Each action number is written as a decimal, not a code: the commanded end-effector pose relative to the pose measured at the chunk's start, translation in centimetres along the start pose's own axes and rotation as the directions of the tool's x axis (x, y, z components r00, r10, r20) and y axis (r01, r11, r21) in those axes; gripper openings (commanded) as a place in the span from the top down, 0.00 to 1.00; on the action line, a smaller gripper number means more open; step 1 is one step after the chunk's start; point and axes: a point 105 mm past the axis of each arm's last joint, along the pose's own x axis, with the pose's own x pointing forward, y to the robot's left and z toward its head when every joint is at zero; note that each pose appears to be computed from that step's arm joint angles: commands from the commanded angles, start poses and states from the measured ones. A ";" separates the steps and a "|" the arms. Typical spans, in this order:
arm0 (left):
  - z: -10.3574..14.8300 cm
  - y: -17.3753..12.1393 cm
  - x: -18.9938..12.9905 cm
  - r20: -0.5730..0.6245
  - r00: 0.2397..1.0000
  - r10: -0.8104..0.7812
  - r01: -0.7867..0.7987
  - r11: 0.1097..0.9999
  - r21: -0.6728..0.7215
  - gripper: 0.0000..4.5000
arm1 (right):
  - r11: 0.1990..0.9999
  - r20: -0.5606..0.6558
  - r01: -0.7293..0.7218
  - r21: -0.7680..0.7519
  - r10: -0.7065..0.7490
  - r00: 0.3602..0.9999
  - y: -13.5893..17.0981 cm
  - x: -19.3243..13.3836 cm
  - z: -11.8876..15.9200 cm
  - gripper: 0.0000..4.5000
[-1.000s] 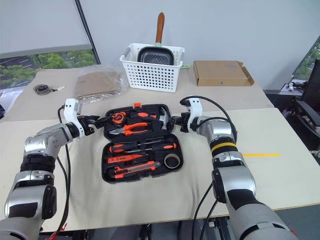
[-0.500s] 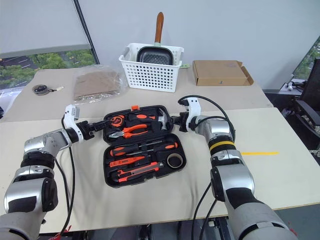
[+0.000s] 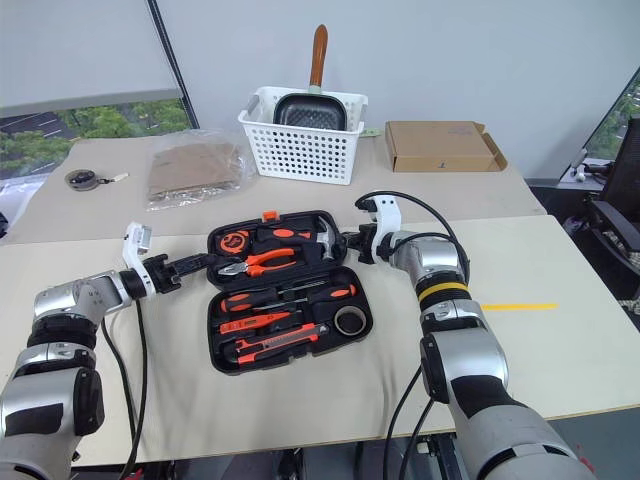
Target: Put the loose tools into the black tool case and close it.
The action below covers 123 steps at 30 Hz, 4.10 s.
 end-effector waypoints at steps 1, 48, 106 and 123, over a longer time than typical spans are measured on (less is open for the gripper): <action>-0.7 0.5 0.0 -0.033 0.999 0.032 -0.032 0.999 0.002 0.81 | 0.999 0.073 0.011 -0.052 -0.007 0.997 0.1 -0.4 2.4 1.00; 2.2 -6.9 2.2 0.224 0.960 -0.169 -0.192 0.186 0.964 0.99 | 0.557 0.416 0.155 -0.816 0.380 0.826 2.6 -6.5 1.1 1.00; 4.5 -9.9 4.3 0.191 0.921 -0.339 0.107 0.692 0.714 0.00 | 0.805 0.216 -0.001 -0.593 0.160 0.963 3.3 -4.5 -2.9 0.34; -0.2 -9.7 10.9 -0.104 0.987 -0.125 0.158 0.600 0.784 0.00 | 0.841 0.164 -0.050 -0.538 0.163 0.973 6.7 -4.1 -5.0 0.34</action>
